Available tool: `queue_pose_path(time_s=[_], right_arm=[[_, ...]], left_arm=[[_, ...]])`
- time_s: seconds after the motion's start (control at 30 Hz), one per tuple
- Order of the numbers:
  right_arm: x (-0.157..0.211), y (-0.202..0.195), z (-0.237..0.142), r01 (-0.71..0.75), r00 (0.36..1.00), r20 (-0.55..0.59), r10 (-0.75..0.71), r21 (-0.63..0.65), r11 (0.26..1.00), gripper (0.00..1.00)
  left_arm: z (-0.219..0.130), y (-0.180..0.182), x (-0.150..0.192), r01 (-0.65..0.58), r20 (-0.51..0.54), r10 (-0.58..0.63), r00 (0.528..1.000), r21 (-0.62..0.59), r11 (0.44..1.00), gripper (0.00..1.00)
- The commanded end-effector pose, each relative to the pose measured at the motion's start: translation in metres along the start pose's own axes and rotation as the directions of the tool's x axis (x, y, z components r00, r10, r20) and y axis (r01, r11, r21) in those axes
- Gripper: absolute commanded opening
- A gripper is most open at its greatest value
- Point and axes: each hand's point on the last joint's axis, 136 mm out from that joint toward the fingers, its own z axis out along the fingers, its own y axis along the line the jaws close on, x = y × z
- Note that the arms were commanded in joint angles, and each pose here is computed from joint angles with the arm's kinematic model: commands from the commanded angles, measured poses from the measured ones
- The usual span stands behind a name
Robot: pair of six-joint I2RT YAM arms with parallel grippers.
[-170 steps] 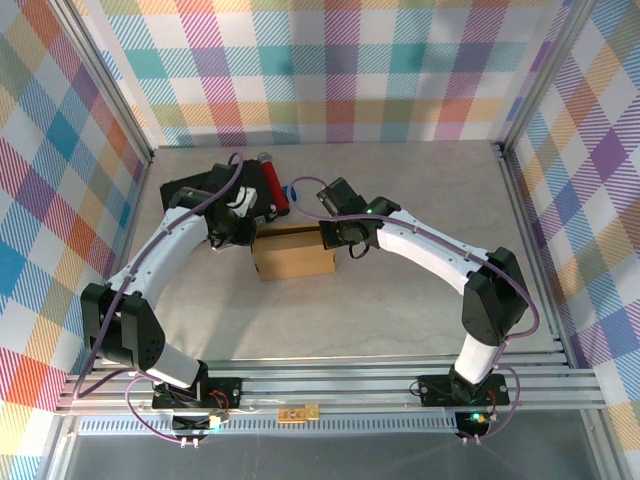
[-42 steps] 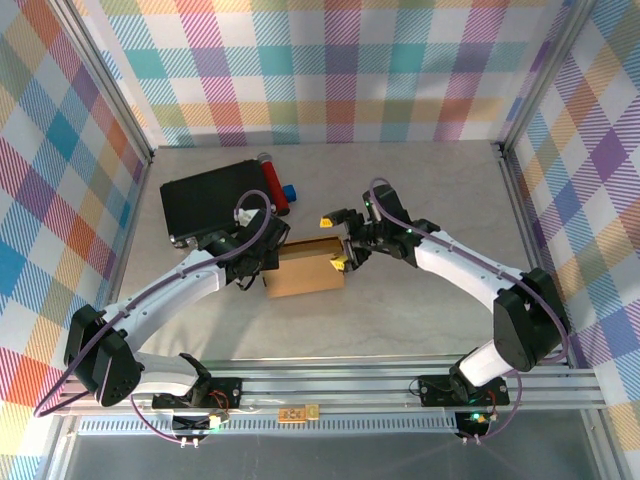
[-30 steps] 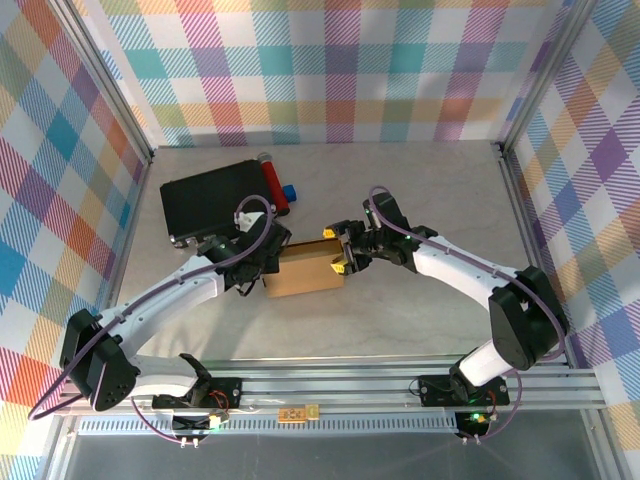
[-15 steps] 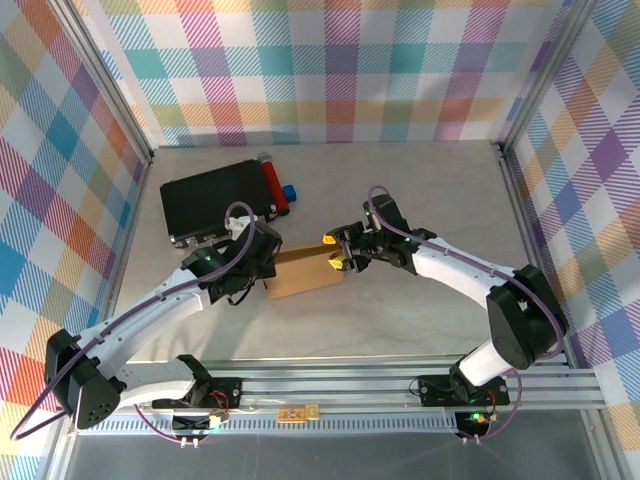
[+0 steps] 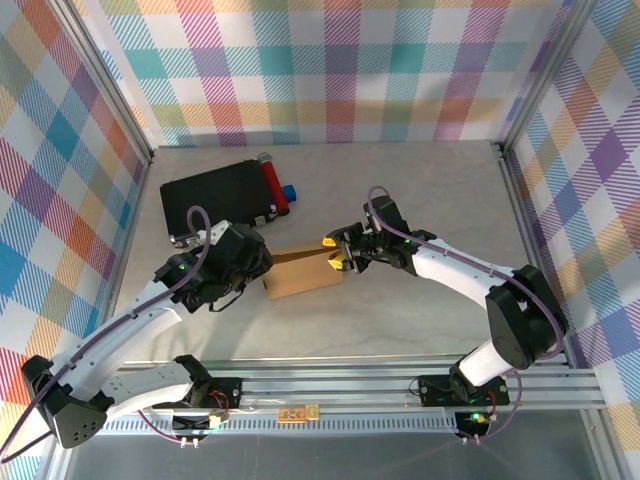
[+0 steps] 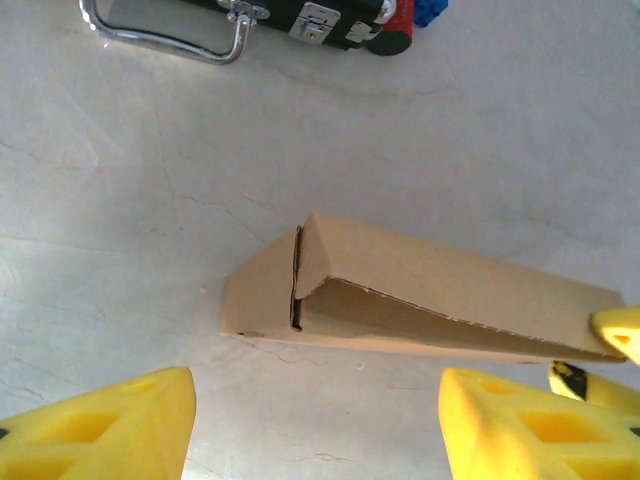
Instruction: Fold the paper box
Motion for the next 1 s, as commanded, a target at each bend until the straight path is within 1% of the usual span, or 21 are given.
queue_pose_path(time_s=[0.0,0.1,0.2,0.23,0.3,0.33,0.5,0.63,0.7,0.87,0.9,0.97], right_arm=[[-0.009,-0.041,0.006,-0.052,0.999,0.022,0.050,0.119,0.992,0.41],[-0.009,-0.040,0.006,-0.051,0.999,0.021,0.049,0.118,0.992,0.41],[-0.009,-0.041,0.006,-0.048,0.999,0.019,0.046,0.121,0.991,0.40],[-0.009,-0.041,0.006,-0.050,0.999,0.019,0.048,0.122,0.991,0.40],[-0.009,-0.042,0.005,-0.048,0.999,0.020,0.046,0.121,0.991,0.40],[-0.008,-0.042,0.005,-0.048,0.999,0.019,0.046,0.123,0.991,0.40],[-0.008,-0.041,0.006,-0.047,0.999,0.014,0.046,0.123,0.991,0.40],[-0.008,-0.042,0.006,-0.046,0.999,0.016,0.045,0.125,0.991,0.39],[-0.008,-0.042,0.006,-0.048,0.999,0.014,0.047,0.127,0.991,0.39],[-0.009,-0.043,0.006,-0.052,0.999,0.017,0.050,0.128,0.990,0.39],[-0.009,-0.042,0.006,-0.050,0.999,0.016,0.048,0.127,0.991,0.39],[-0.009,-0.043,0.006,-0.050,0.999,0.018,0.048,0.129,0.990,0.38]], left_arm=[[0.001,-0.001,0.000,0.387,-0.075,-0.382,0.921,0.057,0.920,0.69],[0.015,0.003,0.003,0.516,-0.118,-0.508,0.853,0.052,0.855,0.68],[0.031,0.005,0.000,0.592,-0.131,-0.580,0.804,0.083,0.802,0.67],[0.036,0.003,-0.004,0.638,-0.138,-0.624,0.769,0.104,0.763,0.67],[0.044,-0.001,-0.010,0.672,-0.148,-0.656,0.740,0.135,0.728,0.67],[0.046,-0.002,-0.010,0.681,-0.153,-0.663,0.732,0.136,0.720,0.66],[0.054,-0.001,0.001,0.689,-0.192,-0.667,0.720,0.088,0.719,0.63],[0.054,-0.003,-0.001,0.715,-0.199,-0.689,0.697,0.118,0.690,0.63],[0.054,-0.005,0.001,0.716,-0.212,-0.688,0.694,0.109,0.689,0.63],[0.060,0.006,0.013,0.727,-0.227,-0.701,0.676,0.057,0.684,0.53],[0.062,0.007,0.015,0.735,-0.229,-0.707,0.669,0.059,0.676,0.48],[0.066,0.007,0.016,0.741,-0.234,-0.711,0.663,0.068,0.668,0.35]])
